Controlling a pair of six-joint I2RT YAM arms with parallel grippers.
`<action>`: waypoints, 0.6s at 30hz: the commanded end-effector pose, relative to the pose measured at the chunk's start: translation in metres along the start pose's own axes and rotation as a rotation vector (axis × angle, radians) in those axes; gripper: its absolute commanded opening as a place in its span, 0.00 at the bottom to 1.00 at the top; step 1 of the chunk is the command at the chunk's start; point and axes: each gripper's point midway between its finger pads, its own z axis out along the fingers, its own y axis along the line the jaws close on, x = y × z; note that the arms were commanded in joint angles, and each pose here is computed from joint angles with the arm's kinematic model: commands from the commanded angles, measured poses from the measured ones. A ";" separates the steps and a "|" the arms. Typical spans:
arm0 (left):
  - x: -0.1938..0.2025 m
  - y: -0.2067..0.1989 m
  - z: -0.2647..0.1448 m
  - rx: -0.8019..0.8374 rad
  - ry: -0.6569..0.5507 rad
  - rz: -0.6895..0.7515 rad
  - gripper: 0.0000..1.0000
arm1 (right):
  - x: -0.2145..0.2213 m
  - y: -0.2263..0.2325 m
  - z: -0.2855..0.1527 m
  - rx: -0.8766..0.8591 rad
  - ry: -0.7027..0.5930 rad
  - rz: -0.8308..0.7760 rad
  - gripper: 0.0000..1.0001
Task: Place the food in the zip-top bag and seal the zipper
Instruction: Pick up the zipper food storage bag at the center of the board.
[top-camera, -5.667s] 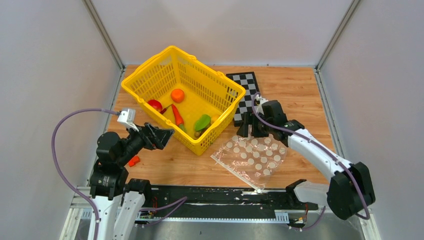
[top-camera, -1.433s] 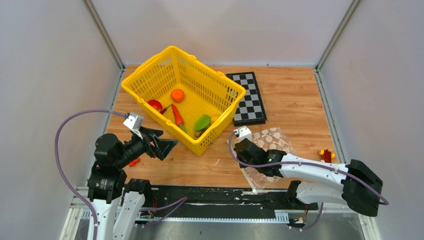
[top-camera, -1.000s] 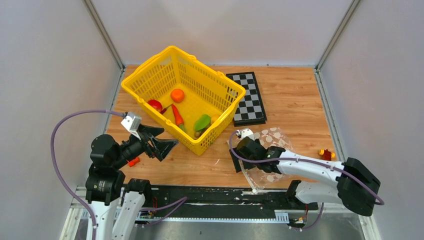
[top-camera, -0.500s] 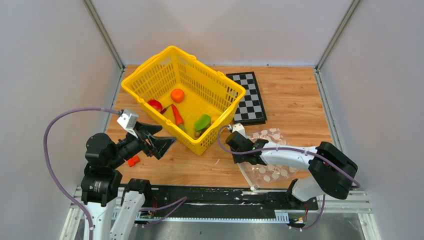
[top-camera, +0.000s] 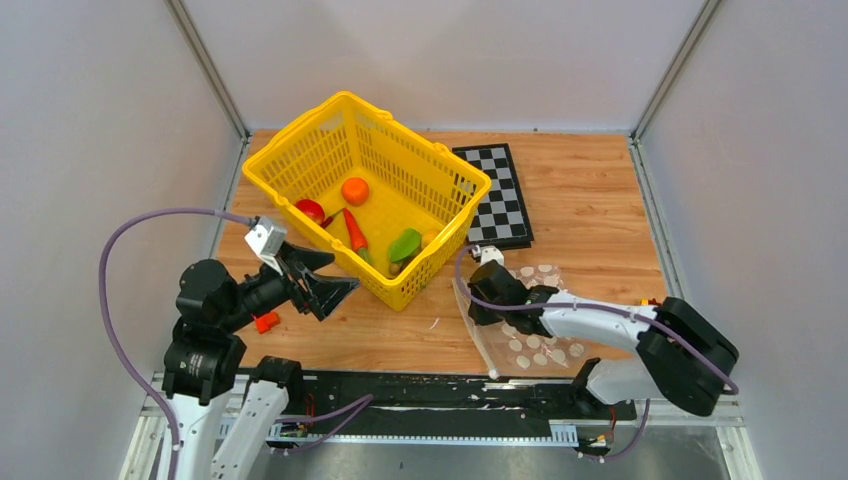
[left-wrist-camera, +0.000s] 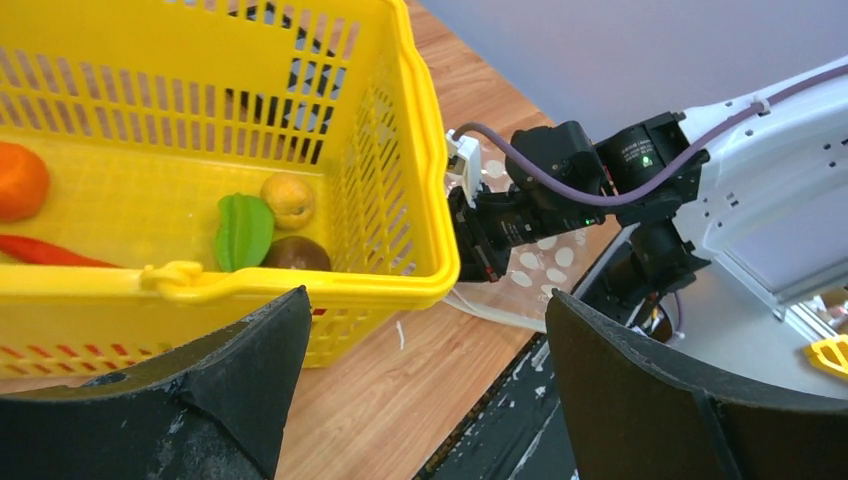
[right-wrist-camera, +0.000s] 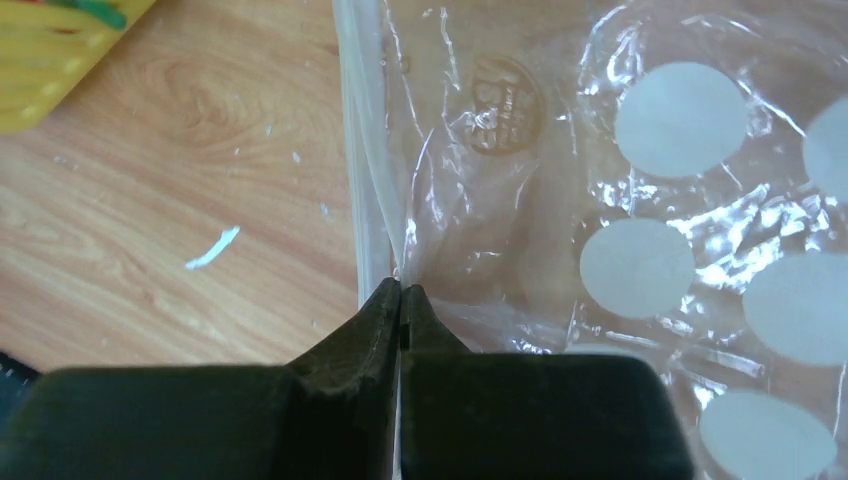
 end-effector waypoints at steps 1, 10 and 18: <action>0.006 -0.005 0.014 0.056 0.020 0.009 0.92 | -0.013 0.014 -0.027 -0.101 -0.081 0.064 0.00; 0.037 -0.053 0.071 0.103 0.187 0.136 0.93 | -0.034 0.002 -0.069 -0.093 -0.212 0.138 0.00; 0.081 -0.086 0.117 0.066 0.197 -0.016 0.91 | -0.056 -0.011 -0.111 -0.109 -0.386 0.260 0.00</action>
